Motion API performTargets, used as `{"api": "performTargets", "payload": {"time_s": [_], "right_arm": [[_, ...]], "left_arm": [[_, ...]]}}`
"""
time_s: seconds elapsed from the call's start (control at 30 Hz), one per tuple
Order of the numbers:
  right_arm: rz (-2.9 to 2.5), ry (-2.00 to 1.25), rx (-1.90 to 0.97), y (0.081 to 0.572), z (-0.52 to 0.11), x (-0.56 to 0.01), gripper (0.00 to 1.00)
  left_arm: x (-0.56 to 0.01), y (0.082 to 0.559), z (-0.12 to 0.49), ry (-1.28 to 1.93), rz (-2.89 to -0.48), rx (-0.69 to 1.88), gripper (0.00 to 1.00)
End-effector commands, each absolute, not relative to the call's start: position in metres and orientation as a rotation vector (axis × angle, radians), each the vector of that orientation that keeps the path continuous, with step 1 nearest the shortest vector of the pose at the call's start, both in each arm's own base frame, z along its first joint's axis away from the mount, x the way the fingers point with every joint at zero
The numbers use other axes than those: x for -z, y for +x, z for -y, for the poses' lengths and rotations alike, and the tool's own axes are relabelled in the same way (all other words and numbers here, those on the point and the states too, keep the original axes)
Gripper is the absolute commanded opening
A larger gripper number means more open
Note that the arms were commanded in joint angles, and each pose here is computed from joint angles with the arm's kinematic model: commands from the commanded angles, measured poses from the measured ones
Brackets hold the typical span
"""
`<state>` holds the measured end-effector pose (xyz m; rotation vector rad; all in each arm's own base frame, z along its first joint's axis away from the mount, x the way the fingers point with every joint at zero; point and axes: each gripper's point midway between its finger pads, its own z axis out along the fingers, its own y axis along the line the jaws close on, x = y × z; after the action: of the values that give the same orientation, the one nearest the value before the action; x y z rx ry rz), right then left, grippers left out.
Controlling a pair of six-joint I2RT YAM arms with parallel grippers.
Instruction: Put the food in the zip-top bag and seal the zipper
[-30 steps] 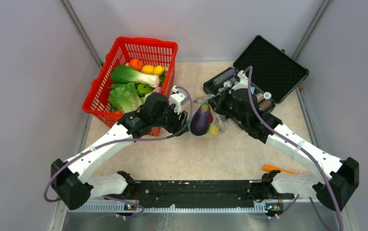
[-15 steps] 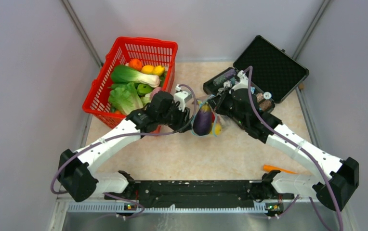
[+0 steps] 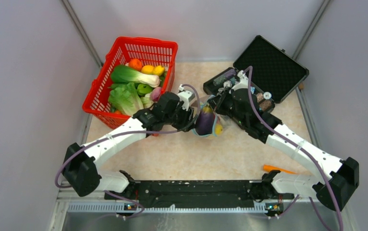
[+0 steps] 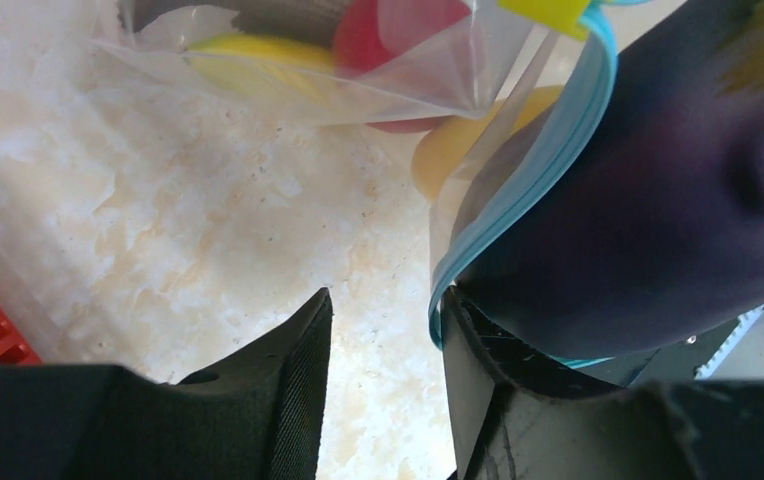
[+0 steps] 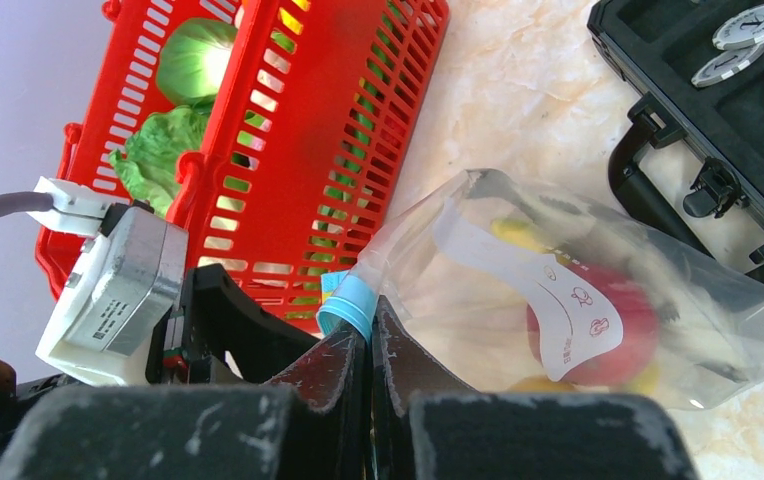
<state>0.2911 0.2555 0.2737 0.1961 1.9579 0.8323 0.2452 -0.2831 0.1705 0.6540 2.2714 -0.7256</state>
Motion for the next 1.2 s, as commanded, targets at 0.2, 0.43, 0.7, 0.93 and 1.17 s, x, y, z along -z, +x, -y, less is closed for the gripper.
{"api": "performTargets", "payload": {"time_s": [0.2,0.43,0.7,0.93,1.17], "right_arm": [[-1.842,0.219,-0.877,0.299,-0.253,-0.308,0.0],[-1.881,0.185,-0.761,0.303,-0.244,-0.297,0.0],[-1.931,0.092,-0.627,0.303,-0.233,-0.292,0.01],[-1.92,0.098,-0.527,0.301,-0.212,-0.31,0.01],[-1.866,-0.044,-0.76,0.283,-0.244,-0.33,0.01]], "left_arm": [[-0.199,0.253,0.305,0.64,-2.172,0.822,0.04],[-0.227,0.258,0.299,0.658,-2.117,0.778,0.0],[-0.289,0.278,0.27,0.625,-1.994,0.579,0.0],[-0.314,0.29,0.259,0.615,-1.962,0.478,0.0],[-0.32,0.295,0.259,0.629,-1.948,0.462,0.0]]}}
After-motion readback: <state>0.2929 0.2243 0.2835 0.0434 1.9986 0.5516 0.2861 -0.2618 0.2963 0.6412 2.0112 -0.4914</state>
